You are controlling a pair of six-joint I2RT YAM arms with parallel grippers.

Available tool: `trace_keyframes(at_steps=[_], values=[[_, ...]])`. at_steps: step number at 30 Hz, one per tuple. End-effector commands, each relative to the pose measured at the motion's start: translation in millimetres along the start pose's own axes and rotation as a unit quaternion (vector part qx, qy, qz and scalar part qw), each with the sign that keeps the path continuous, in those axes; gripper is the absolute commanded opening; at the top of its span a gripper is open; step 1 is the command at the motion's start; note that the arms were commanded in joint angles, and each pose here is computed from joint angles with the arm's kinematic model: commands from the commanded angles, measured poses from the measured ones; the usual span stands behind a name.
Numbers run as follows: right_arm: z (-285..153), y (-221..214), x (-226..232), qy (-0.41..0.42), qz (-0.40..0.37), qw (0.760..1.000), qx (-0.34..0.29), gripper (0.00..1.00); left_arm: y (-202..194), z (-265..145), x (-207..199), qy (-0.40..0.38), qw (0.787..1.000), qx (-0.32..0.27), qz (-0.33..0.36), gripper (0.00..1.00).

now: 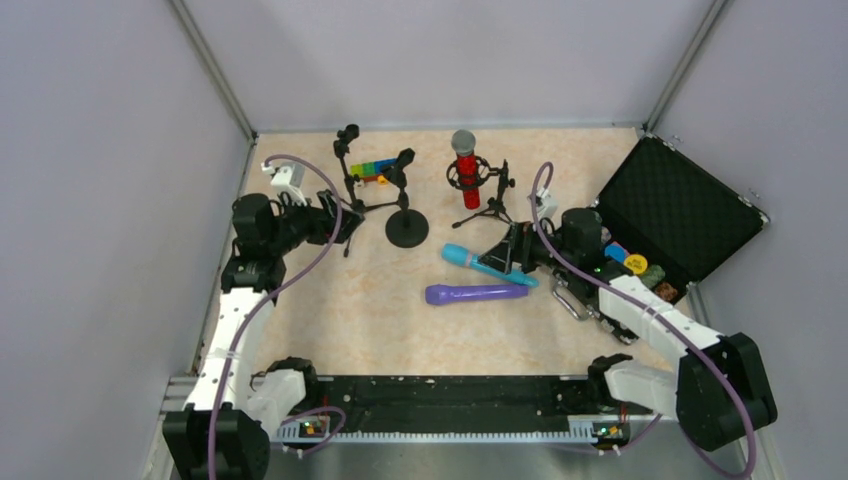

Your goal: Attach the microphones to the stand

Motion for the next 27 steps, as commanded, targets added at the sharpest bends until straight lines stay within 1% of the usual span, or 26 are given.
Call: trace_keyframes(at_steps=[1,7,10,11,12,13,15,18,23,27], values=[[-6.7,25.6,17.3,0.041,-0.007,0.998,-0.041,0.86,8.4,2.1,-8.8,-0.063,0.996,-0.034,0.061,0.92],[-1.3,31.9,16.8,0.053,-0.01,0.998,-0.037,0.86,28.1,3.4,-32.7,-0.153,0.981,-0.056,0.107,0.93],[3.7,30.4,15.8,0.066,-0.001,0.998,-0.025,0.86,42.3,6.2,-40.6,-0.168,0.977,-0.067,0.108,0.94],[5.4,29.3,15.3,0.07,0.001,0.997,-0.022,0.86,46.6,8.5,-42.7,-0.172,0.977,-0.066,0.105,0.95],[6.7,27.8,14.7,0.073,0.003,0.997,-0.018,0.86,50.8,11.0,-44.4,-0.177,0.977,-0.064,0.1,0.98],[7.7,26.2,13.6,0.073,0.005,0.997,-0.016,0.86,54.4,14.0,-46.7,-0.182,0.977,-0.061,0.097,0.99],[10.0,22.4,11.2,0.072,0.011,0.997,-0.015,0.86,61.1,20.9,-51.6,-0.19,0.976,-0.055,0.088,0.99],[13.2,18.2,8.3,0.074,0.017,0.997,-0.014,0.86,66.3,33.7,-63.6,-0.203,0.974,-0.045,0.093,0.99],[18.2,13.4,4.3,0.077,0.022,0.997,0.003,0.86,75.7,56.3,-76.1,-0.167,0.978,-0.06,0.107,0.99],[20.9,13.0,1.6,0.073,0.016,0.997,0.012,0.86,77.2,79.6,-80.2,-0.136,0.98,-0.048,0.14,0.99]])
Point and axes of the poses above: each gripper's point midway between its finger pads, its own z axis out along the fingers, its own x axis along the line the jaws close on, y = z × x, the point moved 8 cm from there along -z, back along the fingers, and after that the axes turned 12 degrees about -z, right-handed, at the moved point
